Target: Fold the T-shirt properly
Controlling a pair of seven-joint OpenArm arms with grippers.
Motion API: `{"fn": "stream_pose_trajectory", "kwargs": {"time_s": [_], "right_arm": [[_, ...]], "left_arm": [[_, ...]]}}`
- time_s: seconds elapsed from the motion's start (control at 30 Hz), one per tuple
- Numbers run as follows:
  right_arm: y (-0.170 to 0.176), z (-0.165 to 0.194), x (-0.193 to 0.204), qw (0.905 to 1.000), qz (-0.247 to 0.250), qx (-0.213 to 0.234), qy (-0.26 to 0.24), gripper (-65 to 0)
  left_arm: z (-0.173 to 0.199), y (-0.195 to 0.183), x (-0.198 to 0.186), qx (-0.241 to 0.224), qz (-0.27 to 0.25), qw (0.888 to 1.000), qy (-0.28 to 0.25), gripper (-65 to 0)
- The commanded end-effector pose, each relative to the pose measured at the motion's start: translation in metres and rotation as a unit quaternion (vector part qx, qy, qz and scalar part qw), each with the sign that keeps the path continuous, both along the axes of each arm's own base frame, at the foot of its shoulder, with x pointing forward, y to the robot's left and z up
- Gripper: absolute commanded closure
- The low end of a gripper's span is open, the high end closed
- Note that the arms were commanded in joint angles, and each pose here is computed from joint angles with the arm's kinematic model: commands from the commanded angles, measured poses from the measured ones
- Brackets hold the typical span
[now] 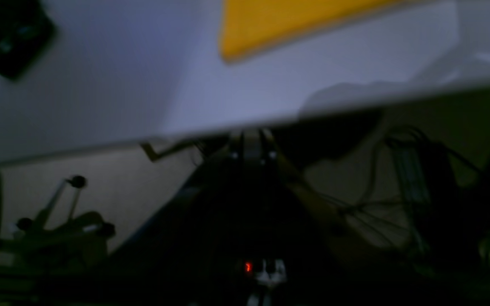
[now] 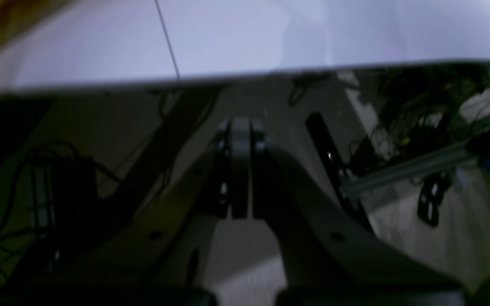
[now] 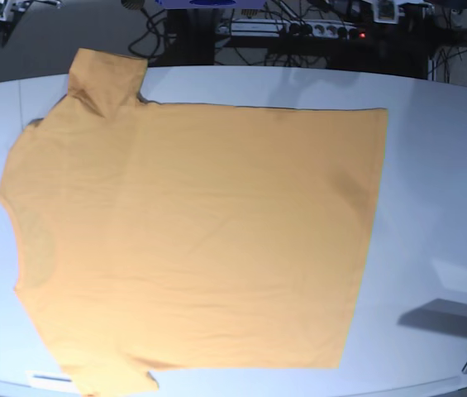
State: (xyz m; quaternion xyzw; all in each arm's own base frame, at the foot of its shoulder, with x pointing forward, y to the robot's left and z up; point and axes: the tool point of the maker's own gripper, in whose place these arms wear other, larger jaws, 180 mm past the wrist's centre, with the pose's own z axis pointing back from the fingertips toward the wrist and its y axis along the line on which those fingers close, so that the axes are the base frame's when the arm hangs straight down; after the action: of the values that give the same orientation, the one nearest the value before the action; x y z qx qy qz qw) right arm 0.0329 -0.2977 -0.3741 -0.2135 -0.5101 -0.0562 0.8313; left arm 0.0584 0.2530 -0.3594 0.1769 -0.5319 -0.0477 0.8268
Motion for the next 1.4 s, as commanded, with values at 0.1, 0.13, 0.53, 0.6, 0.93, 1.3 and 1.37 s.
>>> {"fn": "stream_pose_trajectory", "kwargs": {"time_s": [0.1, 0.13, 0.53, 0.6, 0.93, 1.3, 1.37], "right_arm": [[0.014, 0.022, 0.027, 0.9973, 0.043, 0.05, -0.032, 0.0], [0.02, 0.023, 0.033, 0.9947, 0.045, 0.084, -0.037, 0.0], [0.03, 0.038, 0.096, 0.9813, 0.088, 0.171, 0.008, -0.1], [0.031, 0.035, 0.099, 0.9807, 0.088, 0.174, 0.015, -0.1], [0.037, 0.021, 0.093, 0.9759, 0.086, 0.189, 0.068, -25.7], [0.069, 0.029, 0.099, 0.9505, 0.146, 0.27, 0.052, -45.0], [0.069, 0.029, 0.104, 0.9453, 0.155, 0.28, 0.064, -45.0]], "left_arm": [[0.03, 0.033, 0.002, -0.001, 0.058, 0.997, -0.052, 0.0], [0.035, 0.039, 0.002, 0.001, 0.066, 0.996, -0.06, 0.0], [0.045, 0.082, 0.021, 0.016, 0.112, 0.992, -0.048, -0.2], [0.036, 0.076, 0.028, -0.016, 0.105, 0.994, -0.037, -0.2], [0.062, 0.087, 0.047, -0.094, 0.131, 0.983, -0.083, -0.2], [0.066, 0.092, 0.051, -0.09, 0.134, 0.982, -0.094, -0.2], [0.066, 0.092, 0.051, -0.09, 0.134, 0.982, -0.094, -0.2]]}}
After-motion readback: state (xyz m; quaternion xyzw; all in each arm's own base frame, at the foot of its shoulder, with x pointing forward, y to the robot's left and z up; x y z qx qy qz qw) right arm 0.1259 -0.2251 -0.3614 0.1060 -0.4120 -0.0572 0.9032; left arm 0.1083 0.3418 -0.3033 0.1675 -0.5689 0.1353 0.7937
